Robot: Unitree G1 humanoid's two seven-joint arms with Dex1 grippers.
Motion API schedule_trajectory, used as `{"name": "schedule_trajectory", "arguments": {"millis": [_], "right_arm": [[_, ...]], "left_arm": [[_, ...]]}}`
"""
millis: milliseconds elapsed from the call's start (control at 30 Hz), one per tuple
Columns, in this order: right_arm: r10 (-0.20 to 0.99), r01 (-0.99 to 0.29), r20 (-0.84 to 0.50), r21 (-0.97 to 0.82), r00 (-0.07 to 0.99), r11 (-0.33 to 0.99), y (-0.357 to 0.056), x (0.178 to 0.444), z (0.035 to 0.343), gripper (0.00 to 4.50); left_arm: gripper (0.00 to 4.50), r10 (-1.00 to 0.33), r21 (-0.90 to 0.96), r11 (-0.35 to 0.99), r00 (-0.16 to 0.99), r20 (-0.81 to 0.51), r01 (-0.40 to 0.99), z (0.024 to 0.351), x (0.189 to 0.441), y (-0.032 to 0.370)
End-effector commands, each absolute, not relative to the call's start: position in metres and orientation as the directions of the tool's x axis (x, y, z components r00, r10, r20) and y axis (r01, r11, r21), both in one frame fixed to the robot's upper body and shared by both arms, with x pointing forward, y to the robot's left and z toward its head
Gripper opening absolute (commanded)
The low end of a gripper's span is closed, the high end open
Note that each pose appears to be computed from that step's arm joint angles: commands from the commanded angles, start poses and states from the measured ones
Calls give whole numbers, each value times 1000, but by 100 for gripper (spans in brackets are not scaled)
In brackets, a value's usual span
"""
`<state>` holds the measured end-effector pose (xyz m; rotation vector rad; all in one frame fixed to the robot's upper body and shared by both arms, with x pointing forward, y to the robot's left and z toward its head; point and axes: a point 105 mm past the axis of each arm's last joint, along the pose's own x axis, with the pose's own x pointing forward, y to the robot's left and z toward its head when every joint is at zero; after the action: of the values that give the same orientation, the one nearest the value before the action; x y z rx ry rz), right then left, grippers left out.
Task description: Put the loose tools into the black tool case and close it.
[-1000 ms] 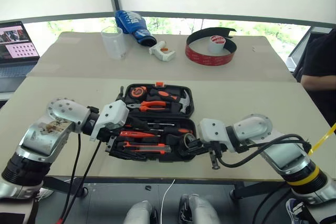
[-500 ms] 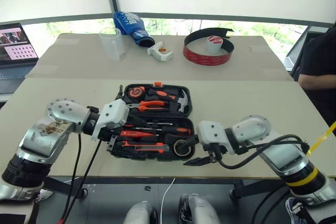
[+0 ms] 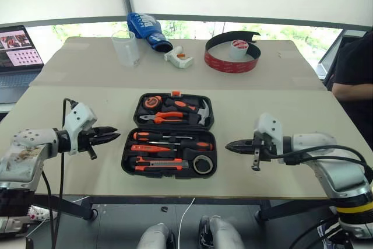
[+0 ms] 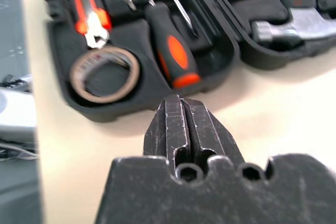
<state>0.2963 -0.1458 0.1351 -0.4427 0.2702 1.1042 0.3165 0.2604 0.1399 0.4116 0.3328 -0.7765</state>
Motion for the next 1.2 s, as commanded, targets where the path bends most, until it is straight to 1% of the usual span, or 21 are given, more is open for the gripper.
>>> {"name": "schedule_trajectory", "arguments": {"millis": [33,133,200,400,533,667,767,833,1000,1100,1167,1200], "right_arm": [[779,-878,-412,-296,473,376,-148,311,134,0],[748,-858,-433,-354,503,373,-151,323,127,0],[740,-854,-443,-379,506,357,-150,326,124,0],[785,-871,-421,-396,455,292,-128,323,127,0],[841,-894,-386,-389,378,223,-110,309,133,0],[874,-927,-398,-351,278,135,-104,287,131,0],[874,-935,-414,-335,253,112,-105,276,129,0],[870,-936,-424,-334,252,109,-107,272,127,0],[797,-906,-479,-374,369,195,-130,281,119,0],[727,-869,-491,-379,480,318,-154,294,122,0],[702,-854,-492,-366,515,370,-166,296,126,58],[697,-851,-491,-351,522,390,-169,296,129,72]], "left_arm": [[13,-593,294,623,683,-427,725,136,331,250],[13,-592,292,621,679,-433,728,128,340,241],[13,-610,276,607,660,-438,745,122,341,234],[13,-691,212,555,588,-421,804,119,333,212],[13,-743,174,497,521,-419,850,119,320,202],[13,-776,141,467,481,-408,873,120,310,196],[13,-781,137,446,459,-424,885,117,303,195],[13,-764,155,449,468,-445,880,113,301,199],[13,-701,181,500,518,-490,847,106,301,218],[13,-628,173,574,566,-534,800,103,301,243],[63,-592,169,611,588,-552,774,104,301,259],[76,-578,164,629,599,-554,760,105,301,265]]}}
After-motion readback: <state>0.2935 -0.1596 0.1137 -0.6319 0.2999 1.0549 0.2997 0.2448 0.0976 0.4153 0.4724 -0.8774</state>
